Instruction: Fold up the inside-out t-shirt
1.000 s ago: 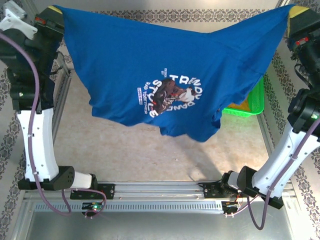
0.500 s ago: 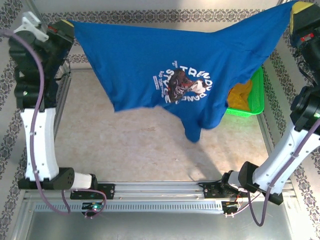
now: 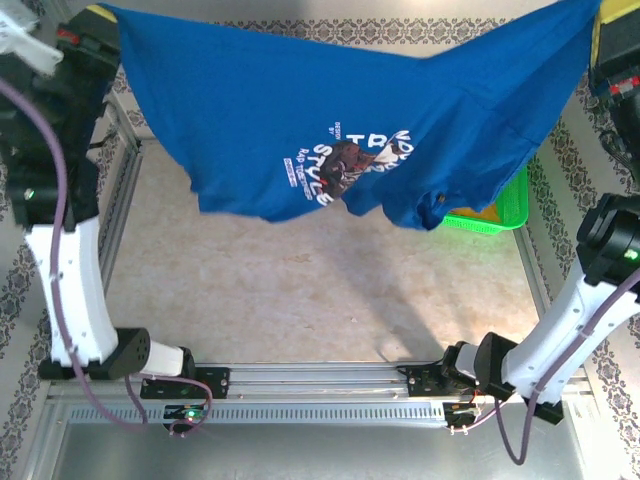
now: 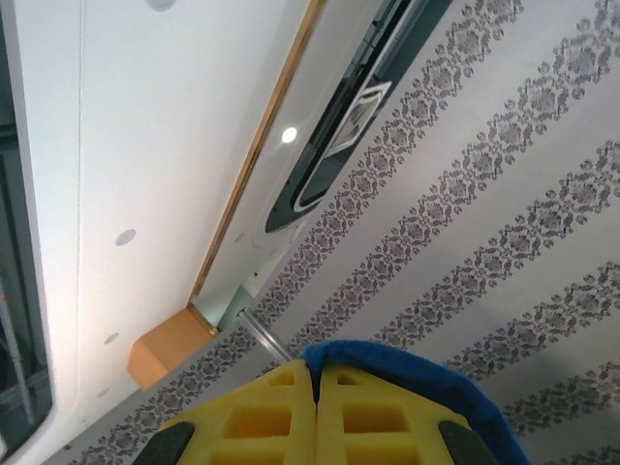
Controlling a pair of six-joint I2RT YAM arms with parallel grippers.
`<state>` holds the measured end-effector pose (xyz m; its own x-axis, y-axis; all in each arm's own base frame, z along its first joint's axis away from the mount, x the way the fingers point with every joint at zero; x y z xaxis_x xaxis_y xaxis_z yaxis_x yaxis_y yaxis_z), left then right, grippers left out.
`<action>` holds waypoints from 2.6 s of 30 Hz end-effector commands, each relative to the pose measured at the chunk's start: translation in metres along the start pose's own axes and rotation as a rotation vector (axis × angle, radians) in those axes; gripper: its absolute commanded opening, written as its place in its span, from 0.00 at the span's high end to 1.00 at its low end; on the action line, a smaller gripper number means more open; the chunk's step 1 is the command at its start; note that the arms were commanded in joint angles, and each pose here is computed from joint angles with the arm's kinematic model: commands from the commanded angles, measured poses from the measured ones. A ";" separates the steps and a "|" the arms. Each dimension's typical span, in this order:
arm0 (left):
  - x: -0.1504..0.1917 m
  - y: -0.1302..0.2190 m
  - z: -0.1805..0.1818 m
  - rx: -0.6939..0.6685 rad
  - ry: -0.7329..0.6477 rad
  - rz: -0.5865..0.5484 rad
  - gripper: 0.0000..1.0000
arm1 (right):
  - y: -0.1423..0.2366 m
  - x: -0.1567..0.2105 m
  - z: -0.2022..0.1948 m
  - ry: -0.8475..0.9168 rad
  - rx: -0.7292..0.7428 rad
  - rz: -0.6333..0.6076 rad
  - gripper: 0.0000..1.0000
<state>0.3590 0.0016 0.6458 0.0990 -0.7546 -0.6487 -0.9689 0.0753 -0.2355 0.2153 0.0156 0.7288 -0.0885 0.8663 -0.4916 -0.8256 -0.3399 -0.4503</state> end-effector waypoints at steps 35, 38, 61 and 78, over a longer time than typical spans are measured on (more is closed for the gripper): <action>0.142 -0.096 0.149 -0.046 0.046 0.518 1.00 | -0.029 0.156 -0.238 -0.010 0.364 0.320 1.00; 0.187 -0.048 0.204 -0.145 0.132 0.494 1.00 | 0.054 0.220 -0.299 -0.096 0.535 0.380 1.00; 0.330 0.218 0.361 -0.788 0.020 0.835 1.00 | 0.351 0.368 -0.398 -0.323 1.109 0.699 1.00; 0.312 0.238 0.346 -0.809 -0.006 0.763 1.00 | 0.325 0.355 -0.369 -0.329 1.012 0.693 1.00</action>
<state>0.2416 0.0046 0.1341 -0.5921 -0.6887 -0.4186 -0.6490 0.0995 0.7542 0.1247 0.0732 0.1318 -0.6547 0.7428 -0.1402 -0.6253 -0.4280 0.6526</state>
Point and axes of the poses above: each hand's point on the last joint's axis, 136 mm out from that joint toward the fingers, its own y axis back along the fingers, its own z axis along the line the jaws close on, x = y × z, the point moved 1 cm from there along y, back along the fingers, and after that the axes turned 4 degrees about -y, right-handed, at the moved point
